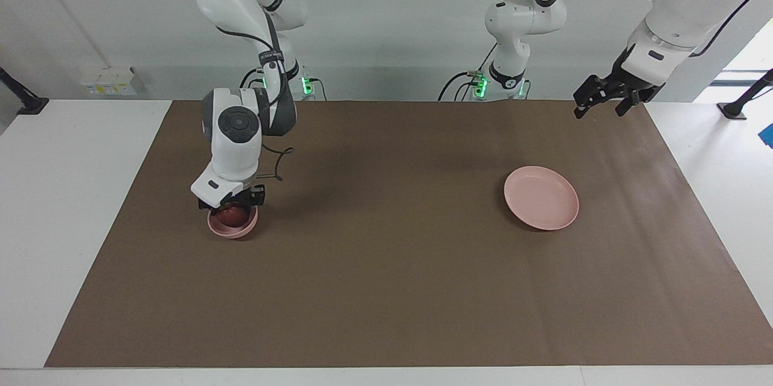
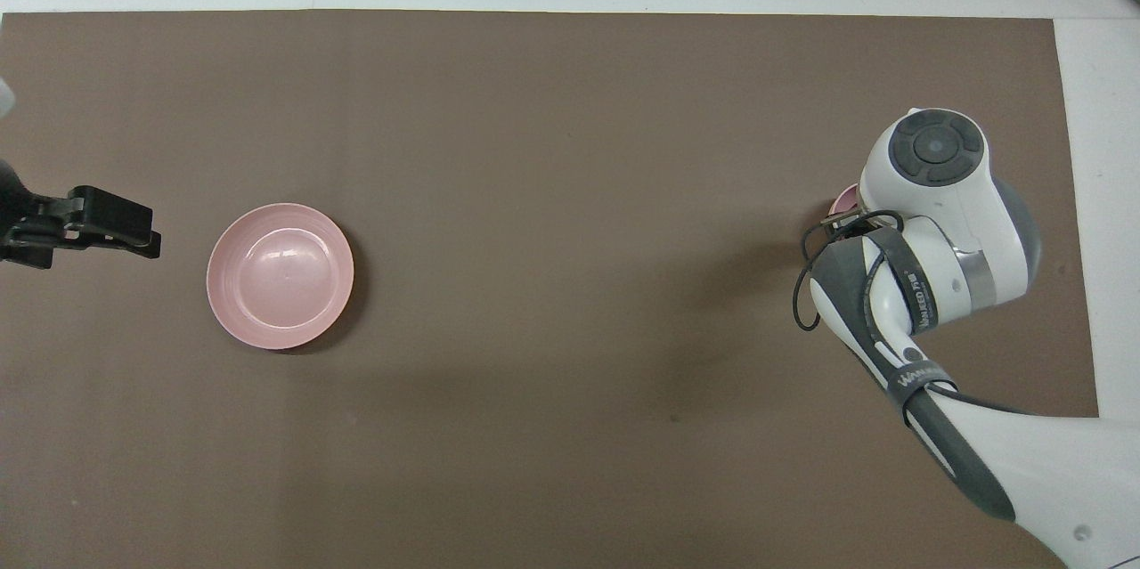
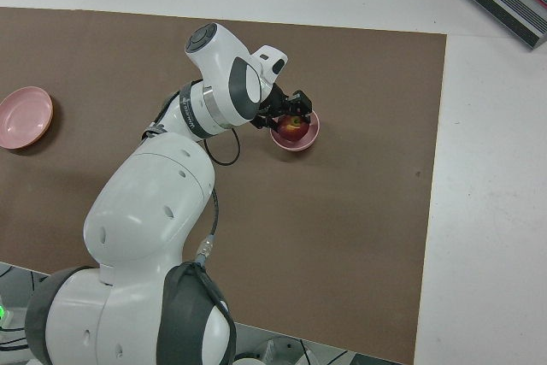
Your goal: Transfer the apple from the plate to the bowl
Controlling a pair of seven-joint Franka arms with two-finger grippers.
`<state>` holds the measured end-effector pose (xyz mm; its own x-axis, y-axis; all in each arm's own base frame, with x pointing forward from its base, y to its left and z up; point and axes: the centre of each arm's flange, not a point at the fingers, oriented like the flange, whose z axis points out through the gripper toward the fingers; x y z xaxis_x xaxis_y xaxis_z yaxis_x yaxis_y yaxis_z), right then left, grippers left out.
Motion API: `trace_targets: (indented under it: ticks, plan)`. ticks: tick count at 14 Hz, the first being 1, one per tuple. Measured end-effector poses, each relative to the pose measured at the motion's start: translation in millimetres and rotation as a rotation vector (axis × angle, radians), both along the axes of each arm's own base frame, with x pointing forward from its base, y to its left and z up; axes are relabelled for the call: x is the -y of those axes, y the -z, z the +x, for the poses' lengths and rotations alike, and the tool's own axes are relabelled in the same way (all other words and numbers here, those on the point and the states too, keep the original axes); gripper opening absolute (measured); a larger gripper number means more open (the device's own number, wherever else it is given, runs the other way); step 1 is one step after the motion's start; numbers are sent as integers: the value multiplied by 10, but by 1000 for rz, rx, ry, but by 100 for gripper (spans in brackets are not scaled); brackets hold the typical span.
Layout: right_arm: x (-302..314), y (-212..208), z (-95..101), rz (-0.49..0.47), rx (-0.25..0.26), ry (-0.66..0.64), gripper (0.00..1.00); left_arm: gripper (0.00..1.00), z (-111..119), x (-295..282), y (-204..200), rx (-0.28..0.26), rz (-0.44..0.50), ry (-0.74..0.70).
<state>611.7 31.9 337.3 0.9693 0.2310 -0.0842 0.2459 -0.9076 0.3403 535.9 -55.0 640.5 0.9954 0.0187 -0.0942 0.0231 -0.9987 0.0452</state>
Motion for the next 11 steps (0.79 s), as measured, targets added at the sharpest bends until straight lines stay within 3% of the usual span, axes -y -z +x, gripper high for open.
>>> trace_targets:
  ticks: [1,3,7,11]
  plan:
    - [3,-1,1,0,1,0,98,100,0,3,-3,1,0,0]
    - [2,-2,3,1,2,0,100,100,-1,-24,-15,3,0,-4]
    - [-7,-45,22,3,13,1,100,100,-5,-43,-25,5,0,-8]
    - [-44,-364,57,80,68,50,100,100,-1,-100,-28,6,0,-19]
